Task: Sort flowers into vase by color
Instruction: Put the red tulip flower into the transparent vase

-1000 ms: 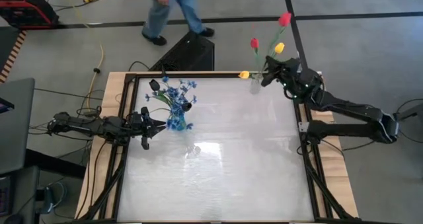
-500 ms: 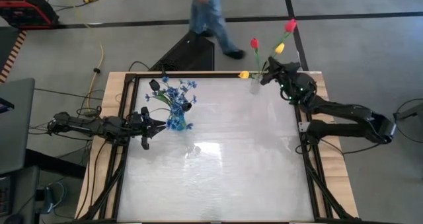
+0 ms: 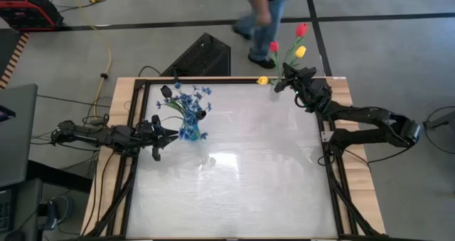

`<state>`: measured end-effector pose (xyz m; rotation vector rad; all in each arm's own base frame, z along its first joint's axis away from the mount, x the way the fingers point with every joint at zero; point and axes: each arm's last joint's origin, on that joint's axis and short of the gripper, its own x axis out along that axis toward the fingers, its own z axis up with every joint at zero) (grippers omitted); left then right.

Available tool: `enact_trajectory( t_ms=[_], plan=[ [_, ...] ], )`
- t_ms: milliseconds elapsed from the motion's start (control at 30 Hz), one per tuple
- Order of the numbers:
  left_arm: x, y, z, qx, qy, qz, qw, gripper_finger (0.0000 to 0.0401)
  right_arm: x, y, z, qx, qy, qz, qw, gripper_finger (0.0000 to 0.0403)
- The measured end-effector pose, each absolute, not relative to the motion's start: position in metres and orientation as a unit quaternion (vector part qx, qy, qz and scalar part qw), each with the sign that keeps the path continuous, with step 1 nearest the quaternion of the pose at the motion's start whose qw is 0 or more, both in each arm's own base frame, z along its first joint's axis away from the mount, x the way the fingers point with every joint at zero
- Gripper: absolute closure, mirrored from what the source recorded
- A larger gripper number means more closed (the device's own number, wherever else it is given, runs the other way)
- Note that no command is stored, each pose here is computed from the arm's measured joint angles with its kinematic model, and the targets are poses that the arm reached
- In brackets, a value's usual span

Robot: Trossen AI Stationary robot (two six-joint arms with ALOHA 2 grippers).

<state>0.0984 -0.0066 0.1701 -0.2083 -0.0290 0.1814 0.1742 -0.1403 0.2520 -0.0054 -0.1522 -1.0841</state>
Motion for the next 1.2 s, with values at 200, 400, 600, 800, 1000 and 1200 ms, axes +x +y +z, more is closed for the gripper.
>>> enact_trajectory(
  t_ms=[200, 400, 600, 800, 1000, 1200],
  plan=[
    [0.098, -0.007, 0.170, -0.104, -0.015, 0.090, 0.990, 0.0326, 0.175, -0.141, 0.249, -0.004, -0.061, -0.516, 0.854, 0.0387],
    [0.098, -0.007, 0.170, -0.104, -0.014, 0.090, 0.990, 0.0326, 0.176, -0.141, 0.242, -0.001, -0.024, -0.518, 0.855, 0.0387],
    [0.098, -0.007, 0.170, -0.104, -0.014, 0.090, 0.990, 0.0326, 0.176, -0.142, 0.236, 0.007, 0.005, -0.519, 0.855, 0.0387],
    [0.098, -0.007, 0.170, -0.104, -0.014, 0.090, 0.990, 0.0326, 0.175, -0.141, 0.230, 0.017, 0.032, -0.521, 0.853, 0.0387],
    [0.098, -0.007, 0.170, -0.104, -0.014, 0.090, 0.990, 0.0326, 0.175, -0.139, 0.221, 0.030, 0.077, -0.518, 0.851, 0.0387],
    [0.098, -0.007, 0.170, -0.104, -0.014, 0.090, 0.990, 0.0326, 0.178, -0.136, 0.218, 0.036, 0.089, -0.509, 0.855, 0.0349]
  ],
)
